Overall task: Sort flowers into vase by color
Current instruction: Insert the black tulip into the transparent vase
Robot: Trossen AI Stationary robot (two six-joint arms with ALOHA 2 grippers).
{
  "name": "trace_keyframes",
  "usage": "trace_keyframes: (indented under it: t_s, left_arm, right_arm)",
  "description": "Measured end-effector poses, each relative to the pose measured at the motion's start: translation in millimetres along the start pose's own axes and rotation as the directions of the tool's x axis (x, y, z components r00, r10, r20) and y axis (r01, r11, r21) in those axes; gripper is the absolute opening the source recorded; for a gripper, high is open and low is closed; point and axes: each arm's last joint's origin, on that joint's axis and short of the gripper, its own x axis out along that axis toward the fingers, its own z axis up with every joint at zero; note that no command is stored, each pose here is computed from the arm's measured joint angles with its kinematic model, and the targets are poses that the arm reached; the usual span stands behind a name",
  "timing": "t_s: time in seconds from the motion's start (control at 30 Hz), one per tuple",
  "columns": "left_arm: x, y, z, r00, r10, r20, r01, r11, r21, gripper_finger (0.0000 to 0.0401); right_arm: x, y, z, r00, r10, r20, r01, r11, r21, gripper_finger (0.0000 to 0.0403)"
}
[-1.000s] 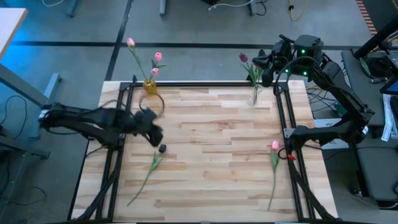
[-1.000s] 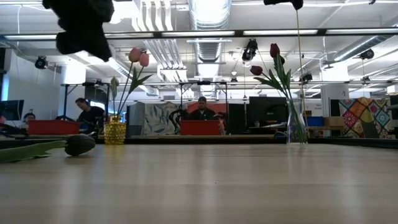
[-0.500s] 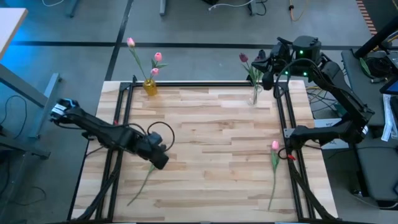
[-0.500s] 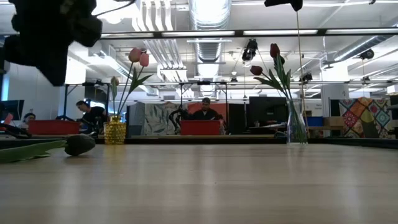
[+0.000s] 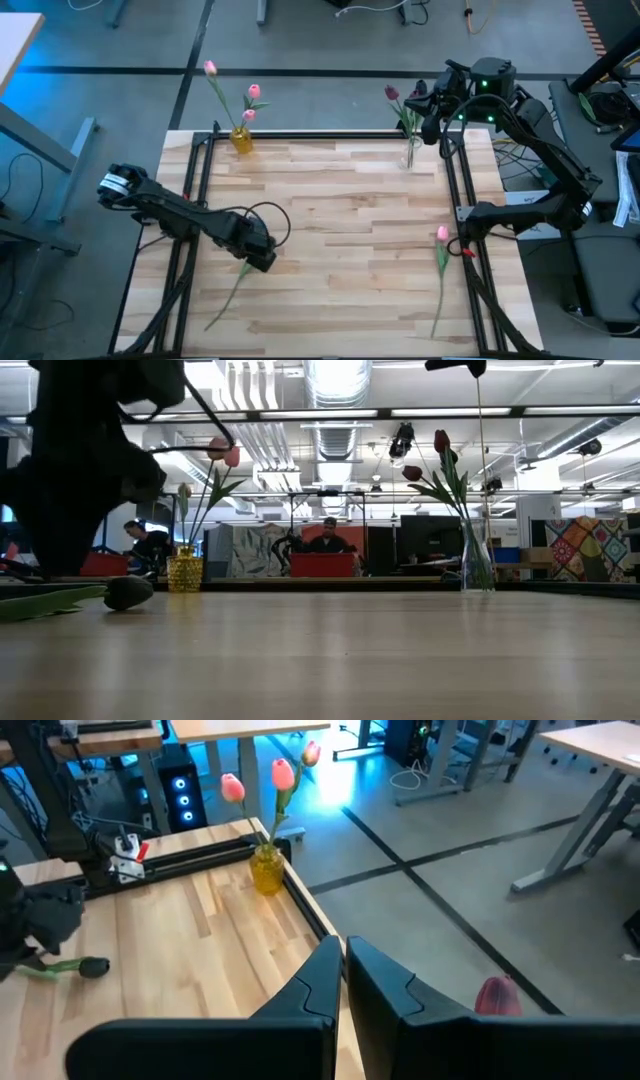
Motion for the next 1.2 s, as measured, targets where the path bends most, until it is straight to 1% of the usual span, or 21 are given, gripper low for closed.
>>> trace_keyframes:
  t_s: [0.1,0.17,0.23,0.37,0.57,0.73,0.8,0.87,0.93,1.03,1.07,1.13,1.2]
  left_arm:
    - [7.9,2.4,5.6,1.000,0.017,-0.001,-0.017,1.000,-0.018,0.0141]
    - [13.5,2.5,9.3,1.000,-0.004,0.003,0.004,1.000,-0.013,0.0140]
    - [17.3,1.0,12.6,0.999,-0.047,0.010,0.048,0.999,-0.006,0.0136]
    - [21.5,5.0,16.5,0.999,-0.043,0.011,0.043,0.999,-0.020,0.0122]
    - [31.0,14.5,14.9,1.000,-0.011,0.001,0.011,1.000,-0.015,0.0081]
    - [32.8,17.7,14.2,1.000,-0.012,-0.003,0.012,1.000,-0.005,0.0040]
    - [29.2,16.0,14.8,0.999,-0.021,0.032,0.021,1.000,-0.001,0.0019]
    - [19.8,12.5,16.6,0.992,-0.063,0.107,0.063,0.998,0.005,0.0006]
    - [9.1,11.1,18.7,0.977,-0.103,0.187,0.103,0.995,0.013,0.0006]
    - [-6.1,11.1,21.2,0.937,-0.176,0.301,0.179,0.984,0.017,0.0004]
    - [-11.8,10.8,21.7,0.919,-0.208,0.335,0.212,0.977,0.023,0.0003]
    - [-21.4,10.2,22.9,0.881,-0.260,0.397,0.265,0.963,0.043,0.0002]
    - [-30.9,8.9,25.6,0.831,-0.312,0.461,0.312,0.947,0.078,0.0002]
  right_arm:
    - [0.0,-0.1,0.4,1.000,-0.001,0.004,0.001,1.000,-0.003,0.0013]
    - [0.0,-0.1,0.8,1.000,-0.001,0.008,0.001,1.000,-0.004,0.0013]
    - [0.0,-0.1,0.8,1.000,-0.001,0.008,0.001,1.000,-0.004,0.0013]
    - [0.0,-0.1,0.7,1.000,-0.001,0.007,0.001,1.000,0.012,0.0013]
    - [0.0,-0.1,0.7,1.000,-0.001,0.007,0.001,1.000,0.022,0.0013]
    - [0.0,-0.1,0.8,1.000,-0.001,0.009,0.001,1.000,0.022,0.0013]
    - [0.0,-0.1,0.8,1.000,-0.001,0.008,0.001,1.000,0.022,0.0013]
    - [0.2,-0.1,0.6,1.000,-0.001,0.007,0.001,1.000,0.022,0.0013]
    - [1.1,-0.2,-0.7,1.000,0.000,0.000,0.000,1.000,0.024,0.0013]
    - [1.9,-0.2,-2.8,1.000,0.003,-0.016,-0.002,1.000,0.029,0.0013]
    - [2.1,0.3,-3.2,1.000,0.016,-0.017,-0.016,1.000,0.027,0.0013]
    - [3.4,2.3,-4.9,0.996,0.087,-0.015,-0.087,0.996,0.004,0.0013]
    - [5.8,4.2,-6.9,0.991,0.130,-0.017,-0.130,0.991,-0.013,0.0013]
